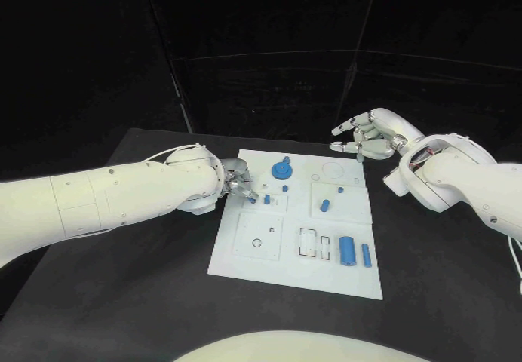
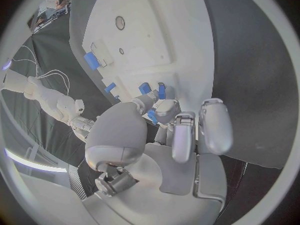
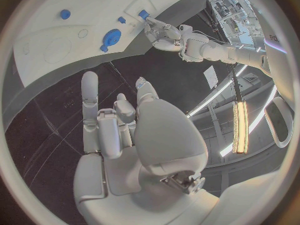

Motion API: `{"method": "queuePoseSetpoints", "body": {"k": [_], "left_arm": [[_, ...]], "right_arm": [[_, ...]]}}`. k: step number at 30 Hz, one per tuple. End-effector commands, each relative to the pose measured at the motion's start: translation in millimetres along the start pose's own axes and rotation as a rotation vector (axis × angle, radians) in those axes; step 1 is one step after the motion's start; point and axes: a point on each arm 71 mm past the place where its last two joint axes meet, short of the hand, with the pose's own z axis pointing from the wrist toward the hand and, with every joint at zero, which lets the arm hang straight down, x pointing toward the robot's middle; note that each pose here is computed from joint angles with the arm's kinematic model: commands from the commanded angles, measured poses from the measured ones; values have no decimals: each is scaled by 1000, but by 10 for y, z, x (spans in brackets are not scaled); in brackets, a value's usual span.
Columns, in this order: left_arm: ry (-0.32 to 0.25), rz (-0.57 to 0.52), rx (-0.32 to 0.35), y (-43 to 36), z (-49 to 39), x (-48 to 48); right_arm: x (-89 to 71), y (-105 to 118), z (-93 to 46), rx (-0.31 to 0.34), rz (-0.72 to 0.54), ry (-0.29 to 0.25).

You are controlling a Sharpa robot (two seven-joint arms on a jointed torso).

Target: Assemble the parts on the task board

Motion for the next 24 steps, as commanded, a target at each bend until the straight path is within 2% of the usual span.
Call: {"method": "queuePoseSetpoints", "body": {"k": [1,24], "left_arm": [[29,33,-22,33,5,42],[74,48,-12,0,-17,87]], "right_arm": [[-9,11,2,-9,3,1],[-10,9,-1,-9,3,2]]}}
